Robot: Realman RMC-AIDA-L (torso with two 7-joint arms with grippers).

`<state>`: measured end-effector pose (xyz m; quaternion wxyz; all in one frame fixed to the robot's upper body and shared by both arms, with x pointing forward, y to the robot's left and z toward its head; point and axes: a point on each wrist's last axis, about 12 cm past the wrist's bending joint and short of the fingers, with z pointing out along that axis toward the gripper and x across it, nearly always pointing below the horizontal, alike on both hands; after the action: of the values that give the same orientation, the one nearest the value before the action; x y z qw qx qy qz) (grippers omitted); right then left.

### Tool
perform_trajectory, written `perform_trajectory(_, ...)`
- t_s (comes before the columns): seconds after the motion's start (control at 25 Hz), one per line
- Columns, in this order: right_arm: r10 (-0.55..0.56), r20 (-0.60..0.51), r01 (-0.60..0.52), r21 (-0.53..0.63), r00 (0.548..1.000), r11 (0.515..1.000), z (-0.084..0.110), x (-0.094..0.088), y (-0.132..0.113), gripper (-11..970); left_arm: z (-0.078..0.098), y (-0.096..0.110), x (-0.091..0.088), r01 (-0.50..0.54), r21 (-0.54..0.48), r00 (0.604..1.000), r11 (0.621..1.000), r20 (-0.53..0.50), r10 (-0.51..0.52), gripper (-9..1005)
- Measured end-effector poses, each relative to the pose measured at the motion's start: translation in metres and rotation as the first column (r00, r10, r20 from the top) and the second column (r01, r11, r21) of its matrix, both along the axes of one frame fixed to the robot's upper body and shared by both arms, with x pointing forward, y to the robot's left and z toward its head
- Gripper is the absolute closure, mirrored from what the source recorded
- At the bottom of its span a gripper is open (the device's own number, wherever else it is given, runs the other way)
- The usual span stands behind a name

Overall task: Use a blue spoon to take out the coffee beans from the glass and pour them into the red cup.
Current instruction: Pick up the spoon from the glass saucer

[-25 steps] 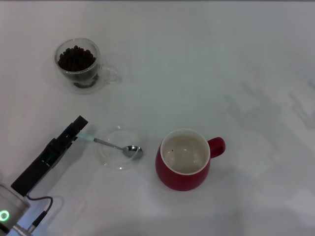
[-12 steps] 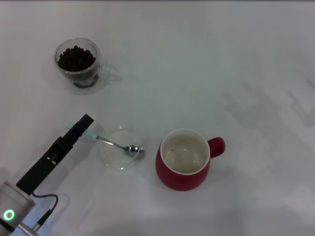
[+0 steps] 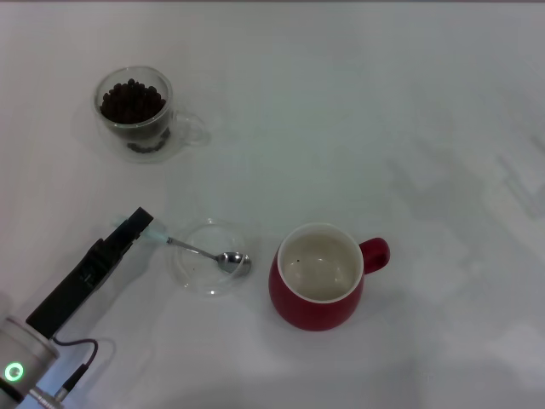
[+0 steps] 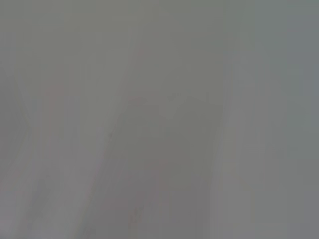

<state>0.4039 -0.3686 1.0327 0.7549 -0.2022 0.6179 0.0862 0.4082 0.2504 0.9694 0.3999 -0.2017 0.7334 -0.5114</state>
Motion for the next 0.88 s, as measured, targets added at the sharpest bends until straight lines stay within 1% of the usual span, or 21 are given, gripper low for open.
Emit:
perform_trajectory(0.24, 0.000, 0.002, 0.000, 0.001, 1.000, 1.000, -0.001, 0.000, 0.004, 344, -0.001, 0.002, -0.002, -0.010, 0.001, 1.000, 1.000, -0.007, 0.010, 869)
perform_trajectory(0.6, -0.004, 0.001, 0.004, 0.006, 1.000, 1.000, -0.003, -0.005, 0.005, 343, 0.003, 0.008, 0.002, -0.012, -0.001, 1.000, 1.000, 0.012, 0.012, 869)
perform_trajectory(0.88, -0.001, 0.005, 0.001, 0.009, 1.000, 1.000, -0.003, -0.005, 0.006, 343, 0.014, 0.031, 0.003, -0.040, -0.015, 0.995, 0.999, 0.093, 0.041, 869)
